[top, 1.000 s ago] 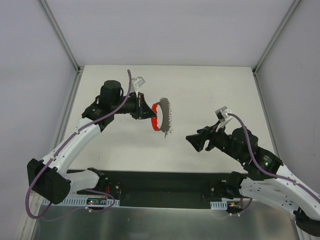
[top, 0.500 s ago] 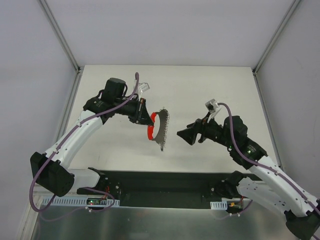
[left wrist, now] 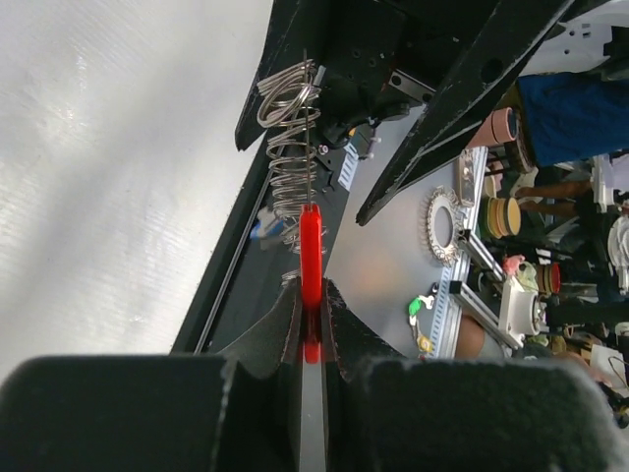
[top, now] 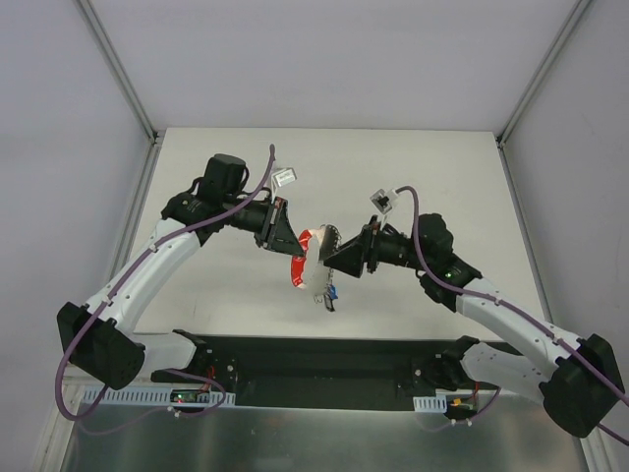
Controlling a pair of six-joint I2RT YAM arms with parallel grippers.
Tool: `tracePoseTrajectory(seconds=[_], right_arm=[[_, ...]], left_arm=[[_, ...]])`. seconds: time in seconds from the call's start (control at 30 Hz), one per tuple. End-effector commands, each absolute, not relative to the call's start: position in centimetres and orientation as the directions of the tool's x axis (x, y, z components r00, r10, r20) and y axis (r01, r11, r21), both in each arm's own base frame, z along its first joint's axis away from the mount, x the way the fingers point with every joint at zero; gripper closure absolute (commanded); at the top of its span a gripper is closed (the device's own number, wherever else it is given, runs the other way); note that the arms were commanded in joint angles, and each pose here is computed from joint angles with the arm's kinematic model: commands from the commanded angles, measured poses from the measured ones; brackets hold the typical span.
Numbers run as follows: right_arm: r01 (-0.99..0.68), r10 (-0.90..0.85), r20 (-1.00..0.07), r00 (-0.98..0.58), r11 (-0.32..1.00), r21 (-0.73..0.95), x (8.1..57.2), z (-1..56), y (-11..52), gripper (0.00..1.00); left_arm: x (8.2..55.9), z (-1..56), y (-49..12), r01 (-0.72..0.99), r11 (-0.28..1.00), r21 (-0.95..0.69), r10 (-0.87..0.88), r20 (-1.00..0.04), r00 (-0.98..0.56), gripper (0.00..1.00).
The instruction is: Remove the keys from the keyring
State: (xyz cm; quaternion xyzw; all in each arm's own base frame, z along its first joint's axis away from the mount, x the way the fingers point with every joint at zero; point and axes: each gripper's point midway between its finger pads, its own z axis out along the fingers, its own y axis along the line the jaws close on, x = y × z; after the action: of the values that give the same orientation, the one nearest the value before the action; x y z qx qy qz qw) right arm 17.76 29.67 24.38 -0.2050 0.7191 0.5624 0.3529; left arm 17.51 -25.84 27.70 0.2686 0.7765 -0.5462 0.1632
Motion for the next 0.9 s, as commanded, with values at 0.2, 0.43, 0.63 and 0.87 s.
tracePoseTrajectory(seconds=[0.2,0.43,0.63,0.87], right_arm=[[-0.801,0.111,-0.804,-0.585,0.079,0.594,15.7,29.5,31.7,0.53],[-0.806,0.115,-0.807,-0.580,0.066,0.588,14.9,30.6,32.1,0.99],[-0.810,0.220,-0.804,-0.553,0.086,0.580,15.2,34.1,31.9,0.99],[-0.825,0.343,-0.793,-0.503,0.083,0.559,15.8,39.2,31.2,0.99]], left_arm=[[16.2,31.2,-25.9,0.646,0.131,-0.752,0.235,-0.610,-0.757,1.00],[16.9,32.5,-26.1,0.651,0.162,-0.742,0.197,-0.622,-0.758,0.86],[17.4,33.9,-24.6,0.730,0.281,-0.623,0.086,-0.741,-0.666,0.37],[15.8,34.6,-24.4,0.779,0.206,-0.593,-0.012,-0.797,-0.604,0.25]])
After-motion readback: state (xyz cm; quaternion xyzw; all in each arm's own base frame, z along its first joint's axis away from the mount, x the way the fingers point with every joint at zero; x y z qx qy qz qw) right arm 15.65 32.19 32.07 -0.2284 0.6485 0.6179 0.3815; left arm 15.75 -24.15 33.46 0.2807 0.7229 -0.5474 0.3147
